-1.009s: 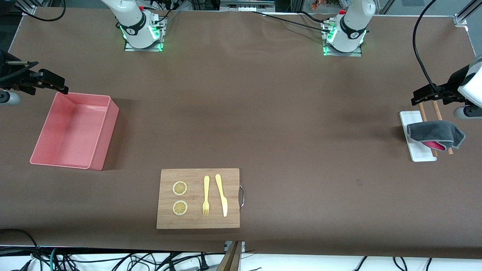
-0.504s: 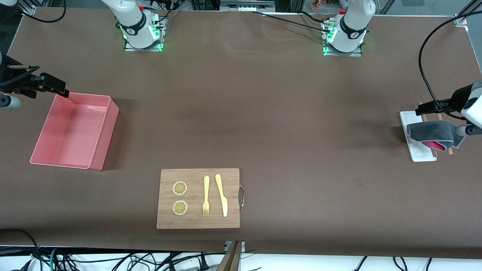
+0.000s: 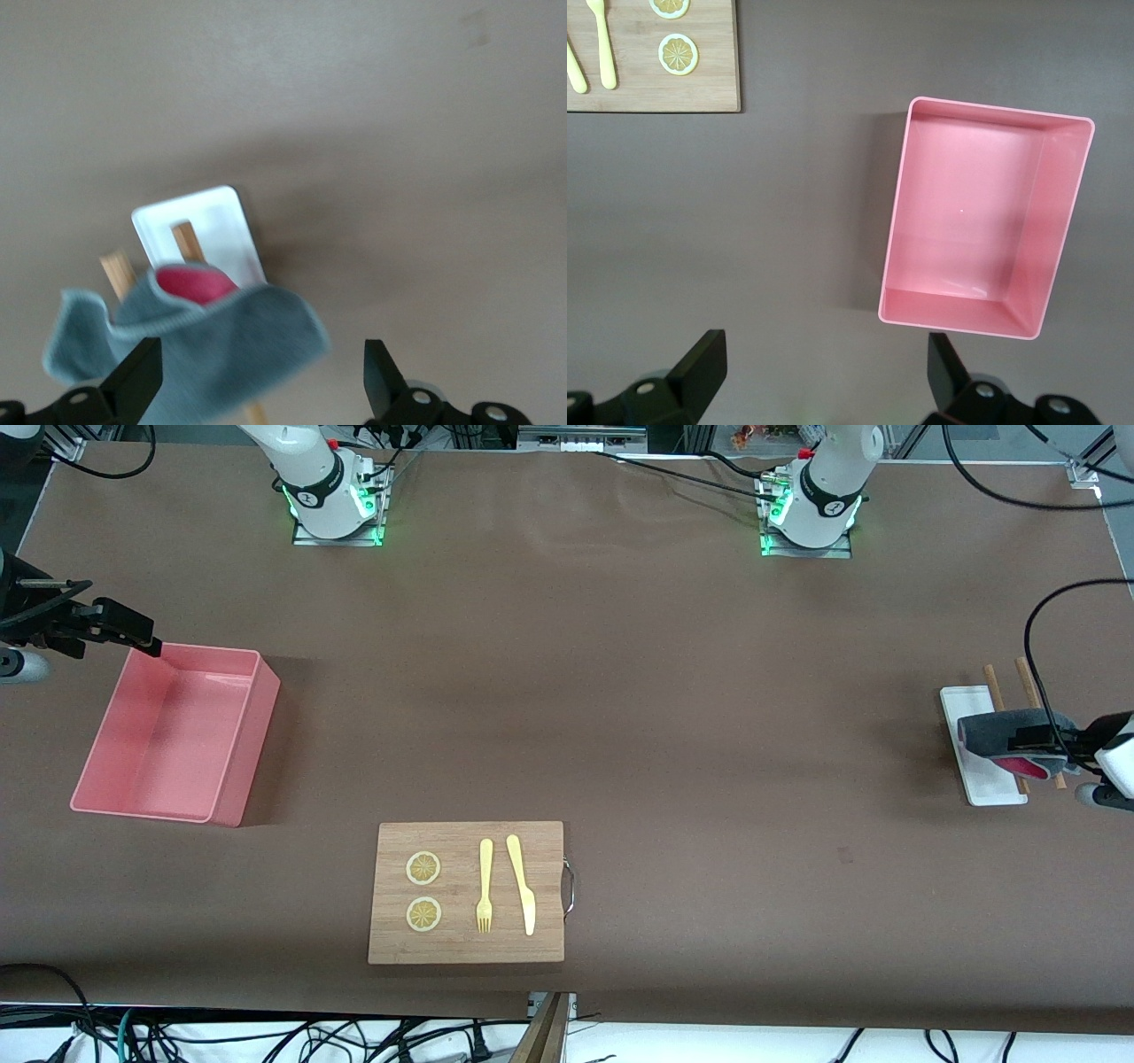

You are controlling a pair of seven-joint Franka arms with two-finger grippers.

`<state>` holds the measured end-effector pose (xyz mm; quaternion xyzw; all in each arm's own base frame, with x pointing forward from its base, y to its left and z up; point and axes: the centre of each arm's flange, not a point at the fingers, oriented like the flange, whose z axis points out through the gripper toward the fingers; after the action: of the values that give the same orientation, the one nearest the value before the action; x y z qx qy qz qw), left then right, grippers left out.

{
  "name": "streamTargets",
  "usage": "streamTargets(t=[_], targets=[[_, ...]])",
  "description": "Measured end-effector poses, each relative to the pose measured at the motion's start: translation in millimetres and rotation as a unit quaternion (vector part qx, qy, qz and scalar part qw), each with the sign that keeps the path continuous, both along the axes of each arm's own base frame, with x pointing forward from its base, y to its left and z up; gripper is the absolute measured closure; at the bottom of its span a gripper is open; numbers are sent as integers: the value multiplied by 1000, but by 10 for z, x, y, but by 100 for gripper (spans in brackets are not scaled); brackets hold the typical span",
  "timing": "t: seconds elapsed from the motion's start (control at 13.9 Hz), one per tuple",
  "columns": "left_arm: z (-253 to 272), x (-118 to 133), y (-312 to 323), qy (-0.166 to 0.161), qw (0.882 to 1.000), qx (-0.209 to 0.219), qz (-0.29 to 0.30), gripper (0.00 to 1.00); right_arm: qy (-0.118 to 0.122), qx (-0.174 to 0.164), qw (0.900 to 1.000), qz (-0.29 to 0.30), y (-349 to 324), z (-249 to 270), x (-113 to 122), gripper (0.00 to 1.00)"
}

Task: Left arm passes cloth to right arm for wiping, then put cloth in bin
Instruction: 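Lower the left gripper onto the grey cloth on the white holder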

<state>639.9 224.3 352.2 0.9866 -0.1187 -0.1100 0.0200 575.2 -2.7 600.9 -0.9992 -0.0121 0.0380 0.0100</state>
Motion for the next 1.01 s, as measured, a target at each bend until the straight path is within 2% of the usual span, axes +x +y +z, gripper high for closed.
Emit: streamTargets(t=[0.22, 0.36, 0.5, 0.65, 0.86, 1.01], targets=[[-334, 30, 89, 12, 997, -23, -77, 0, -1, 0, 1000, 0, 4, 6, 2, 0], [-385, 30, 105, 19, 990, -29, -136, 0, -4, 1, 1000, 2, 23, 22, 5, 0], [-371, 19, 162, 32, 976, -21, -212, 0, -10, 1, 1000, 3, 40, 36, 18, 0], [-349, 18, 199, 33, 960, -33, -278, 0, -13, 1, 1000, 3, 36, 43, 26, 0], [-378, -14, 385, 24, 949, -38, -313, 0, -14, 1, 1000, -1, -4, 45, 28, 0], [-515, -1, 458, 19, 941, -41, -336, 0, -15, 14, 1000, -1, 22, 44, 30, 0]])
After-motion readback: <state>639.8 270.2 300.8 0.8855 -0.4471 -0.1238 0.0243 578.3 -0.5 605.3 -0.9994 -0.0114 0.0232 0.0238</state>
